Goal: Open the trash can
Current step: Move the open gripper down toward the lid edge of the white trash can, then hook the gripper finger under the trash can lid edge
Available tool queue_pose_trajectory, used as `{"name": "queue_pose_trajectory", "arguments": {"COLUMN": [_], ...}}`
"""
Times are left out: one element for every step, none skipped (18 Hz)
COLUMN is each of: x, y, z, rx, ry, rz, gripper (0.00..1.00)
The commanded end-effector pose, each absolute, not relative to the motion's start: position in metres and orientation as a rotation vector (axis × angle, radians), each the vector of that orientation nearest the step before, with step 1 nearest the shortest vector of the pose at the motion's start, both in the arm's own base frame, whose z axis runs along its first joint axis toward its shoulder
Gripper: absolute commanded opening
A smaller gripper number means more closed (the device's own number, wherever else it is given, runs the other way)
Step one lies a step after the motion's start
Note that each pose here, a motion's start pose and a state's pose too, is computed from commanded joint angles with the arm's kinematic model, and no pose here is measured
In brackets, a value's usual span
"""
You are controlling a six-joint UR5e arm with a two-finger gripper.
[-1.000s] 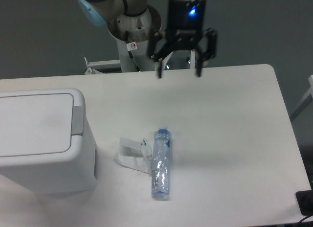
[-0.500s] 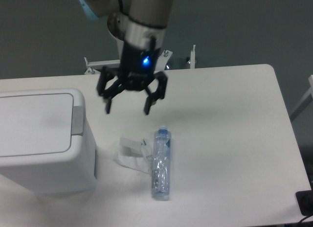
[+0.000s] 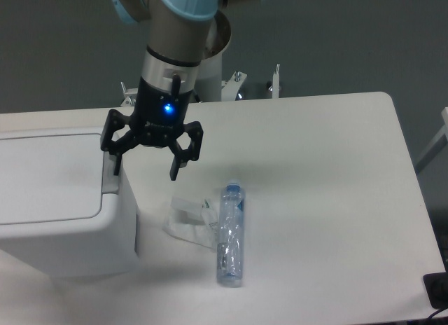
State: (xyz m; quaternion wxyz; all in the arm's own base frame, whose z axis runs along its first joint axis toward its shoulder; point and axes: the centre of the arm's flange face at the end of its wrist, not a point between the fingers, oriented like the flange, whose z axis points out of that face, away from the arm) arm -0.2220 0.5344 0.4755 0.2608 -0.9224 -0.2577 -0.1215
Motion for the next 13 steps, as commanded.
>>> {"name": "queue_pose_trajectory", "arguments": {"x": [-0.222, -0.222, -0.222, -0.222, -0.222, -0.223, -0.223, -0.223, -0.224, -0.224, -0.223, -0.222, -0.222], "y": [0.534, 0.534, 0.534, 0.534, 0.535, 0.536, 0.536, 0.536, 0.537, 0.537, 0.536, 0.534, 0.534], "z": [0.472, 0.472, 0.472, 0.473, 0.472, 0.471, 0.472, 0.471, 0.47, 0.469, 0.467, 0.464, 0.462], "rx": [-2.502, -2.503, -2.503, -2.502, -2.504, -2.502, -2.495, -2.494, -2.496, -2.496, -2.5, -2.506, -2.509], "ry": [-0.699, -0.697, -0.695, -0.694, -0.693, -0.692, -0.688, -0.687, -0.688, -0.688, -0.684, -0.666, -0.664], "rz": [-0.332, -0.332, -0.331, -0.33, -0.33, -0.327, -0.321, -0.32, -0.322, -0.322, -0.322, -0.316, -0.315], "gripper": [1.0, 1.0, 1.0, 1.0, 1.0, 1.0, 1.0, 1.0, 1.0, 1.0, 1.0, 1.0, 1.0]}}
